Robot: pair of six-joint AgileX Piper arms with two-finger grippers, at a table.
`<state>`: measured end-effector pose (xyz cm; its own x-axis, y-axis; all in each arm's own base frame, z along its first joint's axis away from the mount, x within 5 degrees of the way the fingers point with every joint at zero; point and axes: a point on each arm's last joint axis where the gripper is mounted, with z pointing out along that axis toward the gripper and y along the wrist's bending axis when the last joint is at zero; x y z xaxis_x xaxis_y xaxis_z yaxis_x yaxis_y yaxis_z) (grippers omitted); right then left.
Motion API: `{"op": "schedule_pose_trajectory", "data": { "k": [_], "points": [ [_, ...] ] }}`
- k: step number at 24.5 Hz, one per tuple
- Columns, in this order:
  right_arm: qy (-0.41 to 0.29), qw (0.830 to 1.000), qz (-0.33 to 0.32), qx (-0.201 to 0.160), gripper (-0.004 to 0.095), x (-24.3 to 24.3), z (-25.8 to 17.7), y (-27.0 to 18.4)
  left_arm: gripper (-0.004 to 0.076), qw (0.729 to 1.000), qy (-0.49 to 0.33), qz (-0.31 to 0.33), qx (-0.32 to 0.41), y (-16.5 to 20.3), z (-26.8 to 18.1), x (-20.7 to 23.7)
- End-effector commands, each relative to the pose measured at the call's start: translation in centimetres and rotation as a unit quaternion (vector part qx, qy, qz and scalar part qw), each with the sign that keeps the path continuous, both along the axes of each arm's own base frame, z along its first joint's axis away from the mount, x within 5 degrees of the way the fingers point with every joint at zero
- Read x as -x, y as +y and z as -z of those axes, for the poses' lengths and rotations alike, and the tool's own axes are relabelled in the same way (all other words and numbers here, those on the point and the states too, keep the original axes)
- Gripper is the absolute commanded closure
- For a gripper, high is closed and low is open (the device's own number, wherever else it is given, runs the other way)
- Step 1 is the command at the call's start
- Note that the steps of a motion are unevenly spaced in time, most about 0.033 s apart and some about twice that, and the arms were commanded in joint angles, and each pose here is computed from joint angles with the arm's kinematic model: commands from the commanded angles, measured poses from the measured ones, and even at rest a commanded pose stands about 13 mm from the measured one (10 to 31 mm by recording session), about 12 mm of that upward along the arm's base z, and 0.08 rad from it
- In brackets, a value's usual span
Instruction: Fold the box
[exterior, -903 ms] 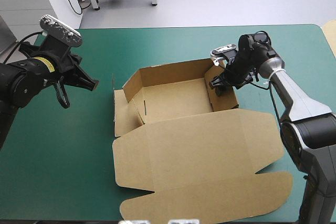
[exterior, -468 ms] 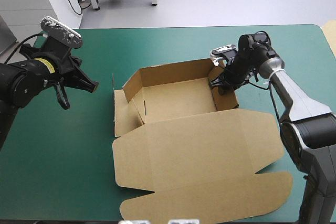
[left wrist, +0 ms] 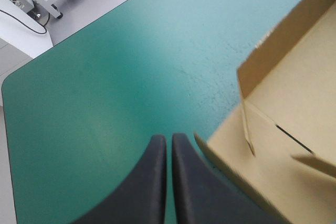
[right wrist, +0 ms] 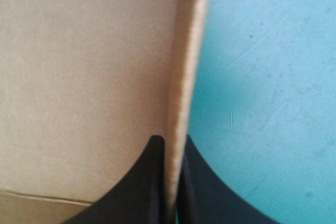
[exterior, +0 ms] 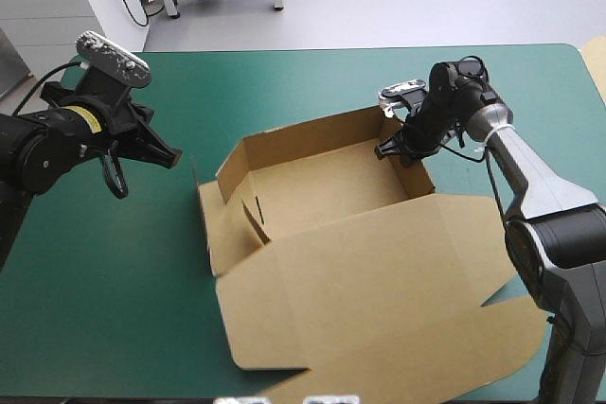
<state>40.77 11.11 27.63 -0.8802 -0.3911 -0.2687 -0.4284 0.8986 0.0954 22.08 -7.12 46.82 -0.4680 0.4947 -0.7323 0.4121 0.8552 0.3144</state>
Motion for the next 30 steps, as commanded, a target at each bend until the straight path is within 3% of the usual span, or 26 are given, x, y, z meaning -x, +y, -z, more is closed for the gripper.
{"op": "schedule_pose_trajectory", "data": {
  "k": [1,7,12,16,22,27,30],
  "points": [
    [-0.04,0.999,-0.01,-0.01,0.0929,0.7,-3.1,-0.2,0.0713,0.999,-0.041,0.004,0.023,0.1,-1.5,0.7],
    [-0.056,0.997,0.025,-0.047,0.0929,1.3,-5.5,-2.7,0.0717,0.999,-0.03,-0.006,0.012,0.3,-1.3,0.7],
    [-0.117,0.984,0.049,-0.128,0.0929,3.2,-10.4,-6.9,0.0717,0.999,-0.028,-0.021,-0.009,0.7,-0.8,0.5],
    [-0.168,0.974,0.079,-0.127,0.0929,5.2,-13.6,-10.2,0.0717,0.999,-0.008,-0.036,-0.024,0.6,0.9,-0.4],
    [-0.199,0.966,0.091,-0.136,0.0929,6.7,-15.4,-11.8,0.0712,0.996,0.008,-0.08,-0.03,1.0,4.3,-3.2],
    [-0.203,0.964,0.087,-0.147,0.0929,6.9,-15.8,-11.5,0.0709,0.984,0.046,-0.137,0.102,3.8,9.0,-7.2],
    [-0.204,0.964,0.084,-0.15,0.0929,6.9,-15.8,-11.5,0.0709,0.976,0.064,-0.11,0.179,3.7,11.1,-8.3]
  ]
}}
